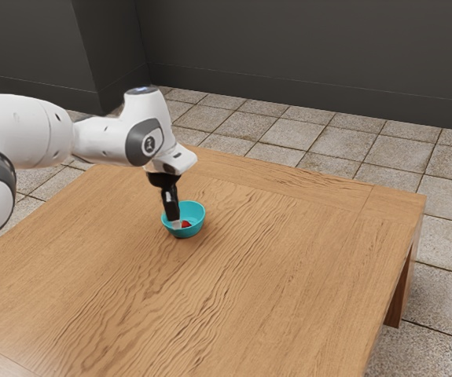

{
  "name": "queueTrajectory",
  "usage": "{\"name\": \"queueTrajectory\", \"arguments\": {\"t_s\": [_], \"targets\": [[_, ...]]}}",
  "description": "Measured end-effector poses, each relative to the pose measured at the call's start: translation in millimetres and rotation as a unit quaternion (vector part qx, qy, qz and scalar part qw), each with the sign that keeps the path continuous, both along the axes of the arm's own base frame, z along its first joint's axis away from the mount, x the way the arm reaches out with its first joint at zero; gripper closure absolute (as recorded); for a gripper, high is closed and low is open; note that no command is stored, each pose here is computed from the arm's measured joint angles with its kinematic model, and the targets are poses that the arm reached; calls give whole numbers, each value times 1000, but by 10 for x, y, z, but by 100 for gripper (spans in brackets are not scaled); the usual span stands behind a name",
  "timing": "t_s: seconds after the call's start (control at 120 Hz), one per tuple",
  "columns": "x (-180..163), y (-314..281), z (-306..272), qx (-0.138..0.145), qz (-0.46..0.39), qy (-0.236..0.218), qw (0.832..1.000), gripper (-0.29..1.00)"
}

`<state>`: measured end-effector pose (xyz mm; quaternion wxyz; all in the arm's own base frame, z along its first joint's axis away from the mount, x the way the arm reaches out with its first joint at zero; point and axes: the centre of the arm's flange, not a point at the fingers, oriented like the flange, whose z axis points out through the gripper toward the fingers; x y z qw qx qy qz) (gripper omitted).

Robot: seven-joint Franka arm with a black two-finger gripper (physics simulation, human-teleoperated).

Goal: Take strawberry from the bowl

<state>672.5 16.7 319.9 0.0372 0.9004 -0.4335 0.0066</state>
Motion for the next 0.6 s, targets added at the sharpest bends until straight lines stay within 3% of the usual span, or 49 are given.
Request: {"name": "queueTrajectory", "arguments": {"t_s": [0.6], "targets": [[374, 284, -199, 9, 67, -18, 998, 24]]}}
